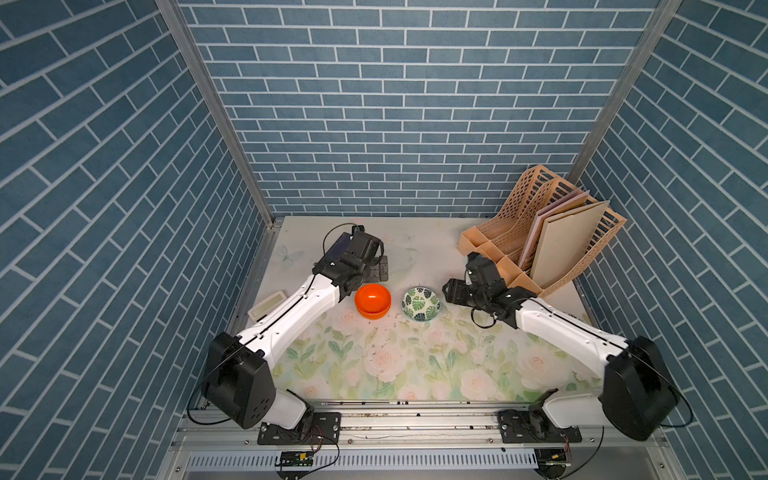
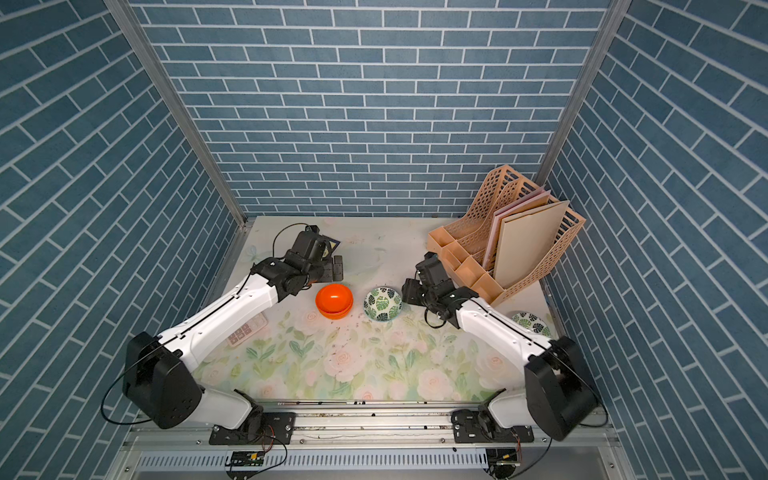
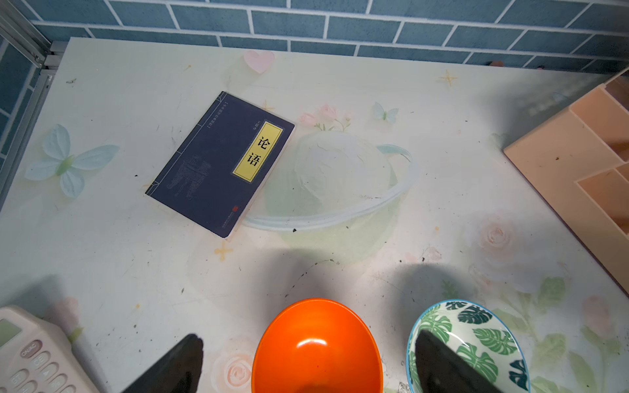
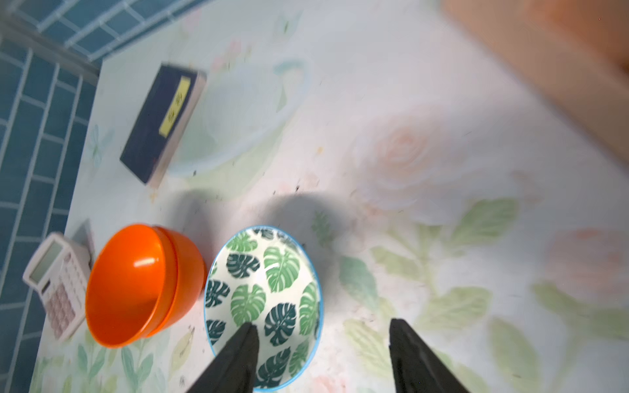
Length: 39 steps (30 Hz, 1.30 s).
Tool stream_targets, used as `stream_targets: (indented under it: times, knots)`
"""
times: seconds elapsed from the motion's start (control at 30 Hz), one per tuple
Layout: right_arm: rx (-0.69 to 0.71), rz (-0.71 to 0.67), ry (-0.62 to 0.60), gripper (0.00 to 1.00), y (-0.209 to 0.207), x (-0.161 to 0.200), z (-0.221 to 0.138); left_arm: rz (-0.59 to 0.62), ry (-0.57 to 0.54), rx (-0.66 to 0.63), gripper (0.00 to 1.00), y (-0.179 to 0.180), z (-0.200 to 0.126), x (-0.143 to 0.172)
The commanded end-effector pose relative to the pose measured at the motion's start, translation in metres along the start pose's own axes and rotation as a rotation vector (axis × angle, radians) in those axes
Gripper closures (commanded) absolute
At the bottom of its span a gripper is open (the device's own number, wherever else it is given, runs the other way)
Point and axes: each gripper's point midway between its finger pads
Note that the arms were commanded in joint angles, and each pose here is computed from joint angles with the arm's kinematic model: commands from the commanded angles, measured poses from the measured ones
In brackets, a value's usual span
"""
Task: Stack the bowls
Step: Place the bowl at the center of the board, then pick up the bowl from the center of the board.
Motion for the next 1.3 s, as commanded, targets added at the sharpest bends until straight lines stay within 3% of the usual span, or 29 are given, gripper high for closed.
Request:
stream_targets:
  times: [0.0,0.1,0.2,0.3,0.47,0.67,0.8,1.07,1.27]
  knots:
    - [0.373,0.209,-0.089,0.29,-0.097,0.005,-0.046,0.003,-0.003,0.026,0.0,-0.004,0.002,-0.002]
    - [0.56,0.386,-0.207,0.27,-0.15,0.013,-0.09,0.001,0.005,0.066,0.0,-0.016,0.007,-0.001]
    - [0.673,0.502,-0.241,0.27,-0.179,0.029,-0.114,0.016,0.015,0.094,0.0,-0.029,0.01,0.002]
    - [0.766,0.602,-0.239,0.27,-0.2,0.048,-0.124,0.027,0.021,0.115,0.0,-0.038,0.012,0.006]
    - [0.938,0.791,-0.335,0.27,-0.23,0.071,-0.158,0.035,0.037,0.147,0.0,-0.045,0.014,0.012]
    - [1.1,0.963,-0.33,0.27,-0.255,0.09,-0.189,0.04,0.039,0.171,0.0,-0.051,0.015,0.011]
    - [1.125,1.031,-0.276,0.27,-0.258,0.092,-0.192,0.038,0.058,0.196,0.0,-0.059,0.019,0.014]
    - [1.12,1.037,-0.143,0.27,-0.267,0.108,-0.169,0.047,0.059,0.207,0.01,-0.063,0.018,0.013]
    - [1.019,1.013,-0.143,0.28,-0.284,0.104,-0.142,0.058,0.05,0.189,0.0,-0.059,0.015,0.012]
Point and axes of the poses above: each gripper's point midway between its finger pads, its own z axis out along the fingers, its own y axis along the line the jaws close on, x = y × z, and after that the axes turned 8 degrees about -z, right-handed
